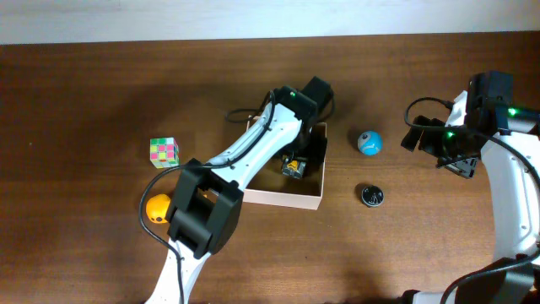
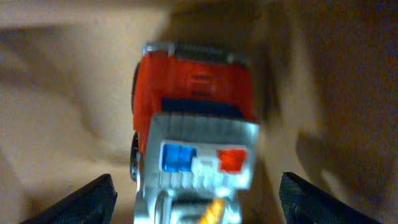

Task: Pack container
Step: 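Carry the toy truck with the left gripper into the white box and release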

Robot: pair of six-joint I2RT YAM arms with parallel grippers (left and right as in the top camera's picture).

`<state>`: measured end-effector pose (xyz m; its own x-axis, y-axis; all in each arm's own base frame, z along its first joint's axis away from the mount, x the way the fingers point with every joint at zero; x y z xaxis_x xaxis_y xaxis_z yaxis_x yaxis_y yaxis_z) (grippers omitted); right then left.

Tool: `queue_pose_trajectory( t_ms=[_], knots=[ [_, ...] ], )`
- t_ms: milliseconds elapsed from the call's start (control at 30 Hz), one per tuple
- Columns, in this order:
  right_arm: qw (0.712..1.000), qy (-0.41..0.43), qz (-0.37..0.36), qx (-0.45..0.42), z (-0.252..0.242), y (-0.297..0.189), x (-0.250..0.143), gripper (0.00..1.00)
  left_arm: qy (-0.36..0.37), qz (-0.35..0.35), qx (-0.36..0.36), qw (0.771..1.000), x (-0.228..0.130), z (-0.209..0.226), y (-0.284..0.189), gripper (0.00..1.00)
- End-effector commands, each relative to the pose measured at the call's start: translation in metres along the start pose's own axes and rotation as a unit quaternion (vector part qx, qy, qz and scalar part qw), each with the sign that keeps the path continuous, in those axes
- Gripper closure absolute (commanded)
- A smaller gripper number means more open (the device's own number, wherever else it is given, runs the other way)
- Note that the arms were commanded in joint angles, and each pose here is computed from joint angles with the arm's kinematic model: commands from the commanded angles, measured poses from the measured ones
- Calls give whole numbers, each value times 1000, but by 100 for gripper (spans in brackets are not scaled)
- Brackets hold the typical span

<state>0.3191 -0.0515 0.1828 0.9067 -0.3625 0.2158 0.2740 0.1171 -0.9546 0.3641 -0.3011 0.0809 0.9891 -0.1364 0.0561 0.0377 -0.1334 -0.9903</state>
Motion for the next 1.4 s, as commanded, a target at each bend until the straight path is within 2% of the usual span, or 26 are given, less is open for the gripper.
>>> queue_pose_trajectory(
  t_ms=[0,33,67,167,233,300,500,600,733,933,1067,1367],
  knots=[
    [1000,3,-6,-6,-3,-3,4,1,1,-73,-22,997,13,-8,-73,14],
    [1000,2,-6,-6,-3,-3,4,1,1,-78,-16,997,11,-5,-80,14],
    [1000,2,-6,-7,-3,-3,4,1,3,-83,-5,997,9,-1,-87,23],
    [1000,2,-6,-7,-3,-3,4,1,0,-86,57,995,4,22,-93,65],
    [1000,2,-6,-7,-3,-3,4,1,0,-76,93,993,-1,34,-88,78],
    [1000,2,-6,-6,-3,-3,5,1,1,-67,106,992,-5,39,-79,85],
    [1000,2,-6,-7,-3,-3,4,1,3,-36,134,990,-19,56,-29,85],
    [1000,2,-6,-7,-3,-3,4,1,1,-37,152,988,-21,68,-7,85],
    [1000,2,-6,-7,-3,-3,4,1,-2,-52,139,989,-14,71,7,85],
    [1000,2,-6,-7,-3,-3,4,1,32,-59,56,996,-6,40,12,85],
    [1000,2,-6,-7,-3,-3,5,1,33,-54,31,998,-7,32,11,87],
    [1000,2,-9,-27,-9,-3,6,1,52,-76,-42,995,-1,7,-22,87]
  ],
)
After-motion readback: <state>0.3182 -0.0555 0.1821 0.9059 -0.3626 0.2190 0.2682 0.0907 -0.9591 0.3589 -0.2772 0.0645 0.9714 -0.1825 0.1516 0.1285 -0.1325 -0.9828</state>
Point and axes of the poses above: each gripper's point midway between its finger pads, its own y axis out along the fingers, its own z axis along the line the jaws close on, x = y × z, the point moved 2 cm from there along -y, back along the fingers, and after that the axes turned 6 degrees about -y, right-handed, at the moved point
